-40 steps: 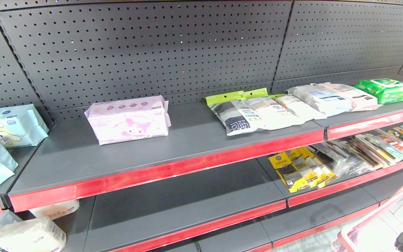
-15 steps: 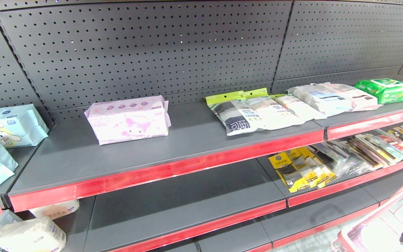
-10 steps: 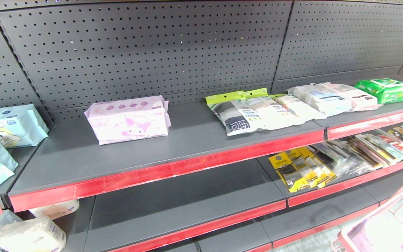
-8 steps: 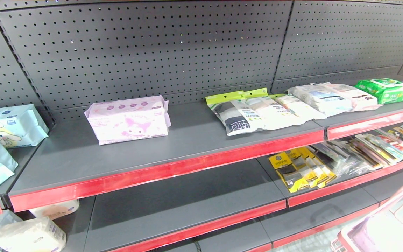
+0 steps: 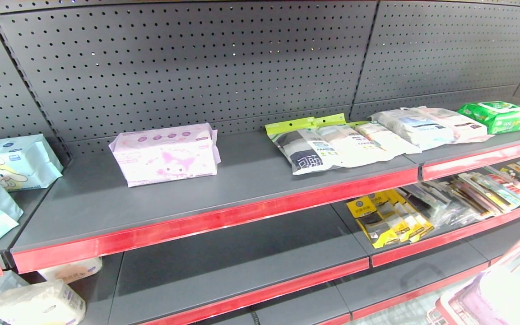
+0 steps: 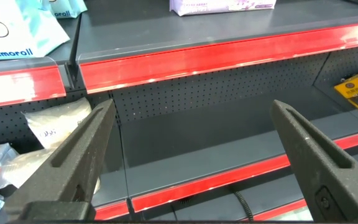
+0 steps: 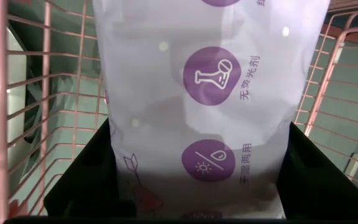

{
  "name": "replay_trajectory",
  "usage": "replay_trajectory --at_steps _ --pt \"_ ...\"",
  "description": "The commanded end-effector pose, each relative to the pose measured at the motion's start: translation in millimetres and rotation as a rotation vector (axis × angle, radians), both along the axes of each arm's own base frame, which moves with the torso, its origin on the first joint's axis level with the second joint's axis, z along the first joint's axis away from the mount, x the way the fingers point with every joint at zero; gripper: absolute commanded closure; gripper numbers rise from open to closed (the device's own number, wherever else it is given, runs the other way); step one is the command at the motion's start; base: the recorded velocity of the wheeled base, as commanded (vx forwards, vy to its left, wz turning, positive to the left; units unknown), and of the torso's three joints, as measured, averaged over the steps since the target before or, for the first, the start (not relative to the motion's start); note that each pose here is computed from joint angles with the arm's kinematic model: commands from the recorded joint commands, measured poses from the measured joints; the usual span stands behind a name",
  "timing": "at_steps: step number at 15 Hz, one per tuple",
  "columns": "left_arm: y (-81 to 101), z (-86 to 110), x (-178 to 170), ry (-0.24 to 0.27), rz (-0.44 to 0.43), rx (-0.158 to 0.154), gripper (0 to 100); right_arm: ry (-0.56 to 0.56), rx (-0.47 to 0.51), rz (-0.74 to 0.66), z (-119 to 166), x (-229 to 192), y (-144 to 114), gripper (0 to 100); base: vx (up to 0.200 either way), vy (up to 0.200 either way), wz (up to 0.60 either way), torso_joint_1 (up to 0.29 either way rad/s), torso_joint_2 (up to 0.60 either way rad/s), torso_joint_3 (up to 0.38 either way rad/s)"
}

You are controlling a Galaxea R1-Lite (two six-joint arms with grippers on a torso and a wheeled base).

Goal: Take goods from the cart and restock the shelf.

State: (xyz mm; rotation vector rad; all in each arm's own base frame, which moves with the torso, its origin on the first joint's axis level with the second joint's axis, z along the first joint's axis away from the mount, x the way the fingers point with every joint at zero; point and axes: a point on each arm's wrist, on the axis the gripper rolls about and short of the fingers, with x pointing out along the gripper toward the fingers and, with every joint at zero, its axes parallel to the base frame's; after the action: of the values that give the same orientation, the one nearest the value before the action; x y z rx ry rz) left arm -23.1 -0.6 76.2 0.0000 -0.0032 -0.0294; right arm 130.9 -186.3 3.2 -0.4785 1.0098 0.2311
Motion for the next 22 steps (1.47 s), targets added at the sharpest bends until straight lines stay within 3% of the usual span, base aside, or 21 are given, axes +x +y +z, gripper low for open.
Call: replay_trajectory --at_steps 1,12,18,22 --pt "0.0 0.1 0 0.0 0.0 0.0 0 -0.034 -0.045 0.002 17 -3 4 100 0.0 0.0 0.0 0.0 0.0 0.0" --pt "0.0 -0.3 0 0.002 0.0 0.0 0 -0.247 -0.219 0.008 79 -8 16 100 0.0 0.0 0.0 0.0 0.0 0.0" --pt "0.0 0.1 0 0.0 0.0 0.0 0 -0.382 -0.115 -0.306 114 -15 31 100 0.0 0.0 0.0 0.0 0.0 0.0" --pt "0.0 0.1 0 0.0 0.0 0.0 0 -0.481 0.017 -0.253 137 17 86 100 0.0 0.0 0.0 0.0 0.0 0.0"
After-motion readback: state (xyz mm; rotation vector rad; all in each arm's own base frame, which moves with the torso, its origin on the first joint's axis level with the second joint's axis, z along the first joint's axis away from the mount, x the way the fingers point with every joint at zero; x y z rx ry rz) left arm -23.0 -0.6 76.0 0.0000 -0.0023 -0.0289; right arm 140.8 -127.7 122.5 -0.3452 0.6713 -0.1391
